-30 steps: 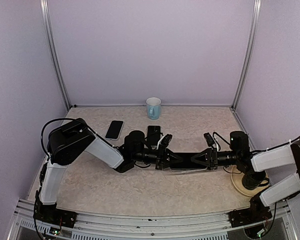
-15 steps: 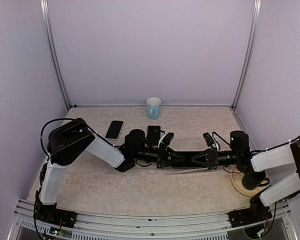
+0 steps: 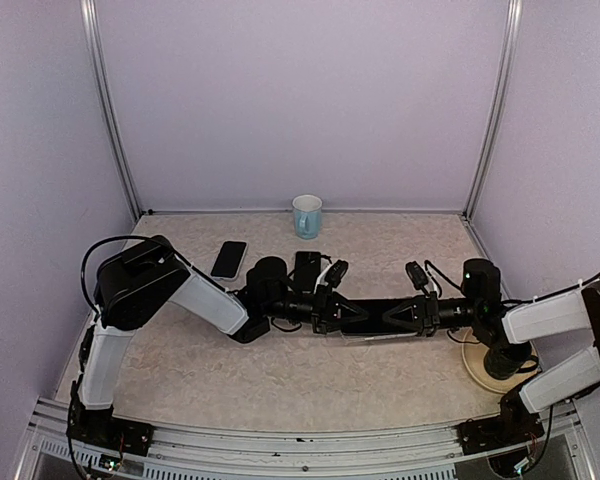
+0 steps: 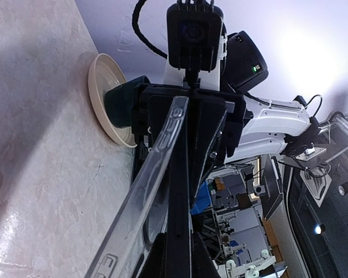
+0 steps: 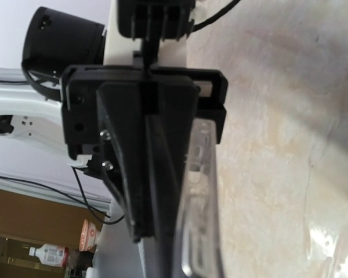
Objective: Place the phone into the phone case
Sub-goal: Pass from the left arm to the right
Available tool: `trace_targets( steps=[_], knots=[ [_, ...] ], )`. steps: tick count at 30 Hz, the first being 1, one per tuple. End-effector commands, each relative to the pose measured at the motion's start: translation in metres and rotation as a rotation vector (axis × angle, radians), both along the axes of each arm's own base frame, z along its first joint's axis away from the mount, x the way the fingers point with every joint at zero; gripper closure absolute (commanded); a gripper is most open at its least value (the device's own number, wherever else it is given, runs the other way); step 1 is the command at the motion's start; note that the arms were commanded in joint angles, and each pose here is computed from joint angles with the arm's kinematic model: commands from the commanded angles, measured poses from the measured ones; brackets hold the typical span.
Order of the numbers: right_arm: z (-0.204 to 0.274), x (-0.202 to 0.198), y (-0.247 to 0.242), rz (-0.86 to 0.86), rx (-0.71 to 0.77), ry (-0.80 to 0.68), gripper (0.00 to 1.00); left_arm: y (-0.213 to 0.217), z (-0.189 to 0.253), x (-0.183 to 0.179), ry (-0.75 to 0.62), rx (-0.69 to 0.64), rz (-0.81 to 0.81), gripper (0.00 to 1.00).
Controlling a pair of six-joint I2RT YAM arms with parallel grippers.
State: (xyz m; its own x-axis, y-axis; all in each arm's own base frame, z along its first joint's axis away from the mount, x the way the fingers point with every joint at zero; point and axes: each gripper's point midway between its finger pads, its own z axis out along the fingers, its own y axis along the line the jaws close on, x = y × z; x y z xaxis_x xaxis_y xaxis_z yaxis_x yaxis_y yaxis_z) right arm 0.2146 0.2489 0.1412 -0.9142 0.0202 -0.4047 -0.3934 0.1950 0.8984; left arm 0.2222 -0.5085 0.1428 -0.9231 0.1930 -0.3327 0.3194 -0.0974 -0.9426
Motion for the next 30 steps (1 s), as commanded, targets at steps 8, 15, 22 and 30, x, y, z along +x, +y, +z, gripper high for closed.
trace_targets(
  steps=[8,15,22,30],
  knots=[
    [0.01,-0.004,0.001,0.021,0.012,-0.085,0.97,0.005,0.014,0.009,0.014,-0.019,0.028,0.8],
    [0.012,-0.003,-0.001,0.015,0.008,-0.098,1.0,0.015,0.016,0.014,0.009,-0.017,0.048,0.69],
    [0.018,-0.002,-0.005,0.002,0.003,-0.118,1.0,0.026,0.015,0.022,-0.015,0.015,0.078,0.64],
    [0.021,-0.003,-0.009,0.008,-0.023,-0.162,1.0,0.041,0.009,0.034,-0.097,0.109,0.134,0.59]
  ],
)
